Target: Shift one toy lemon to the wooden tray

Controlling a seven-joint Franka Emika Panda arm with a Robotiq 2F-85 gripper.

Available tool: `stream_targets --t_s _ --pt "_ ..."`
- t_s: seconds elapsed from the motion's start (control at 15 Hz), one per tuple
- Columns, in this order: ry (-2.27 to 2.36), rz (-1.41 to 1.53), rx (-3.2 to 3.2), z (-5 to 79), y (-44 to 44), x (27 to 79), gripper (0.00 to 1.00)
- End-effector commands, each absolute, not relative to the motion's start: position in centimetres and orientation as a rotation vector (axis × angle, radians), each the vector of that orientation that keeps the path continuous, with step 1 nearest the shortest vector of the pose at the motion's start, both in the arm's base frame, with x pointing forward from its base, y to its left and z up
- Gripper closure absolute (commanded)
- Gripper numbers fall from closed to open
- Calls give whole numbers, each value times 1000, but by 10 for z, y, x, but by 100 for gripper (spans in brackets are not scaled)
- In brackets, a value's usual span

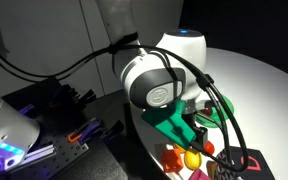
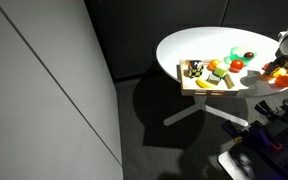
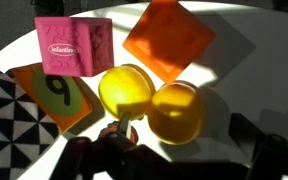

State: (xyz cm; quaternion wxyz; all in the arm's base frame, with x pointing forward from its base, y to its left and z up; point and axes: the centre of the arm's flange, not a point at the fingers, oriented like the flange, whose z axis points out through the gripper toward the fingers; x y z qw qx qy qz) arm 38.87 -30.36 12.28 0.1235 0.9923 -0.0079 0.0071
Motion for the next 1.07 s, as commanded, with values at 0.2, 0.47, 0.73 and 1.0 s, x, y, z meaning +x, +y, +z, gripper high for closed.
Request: stream_targets --t_s 0.2,0.47,0.73,1.0 --pt "-25 51 2882 111 -313 391 0" --pt "-30 45 2879 107 -314 391 0" --pt "-42 37 2874 104 -314 393 32" --pt "-52 45 2874 111 -313 395 63"
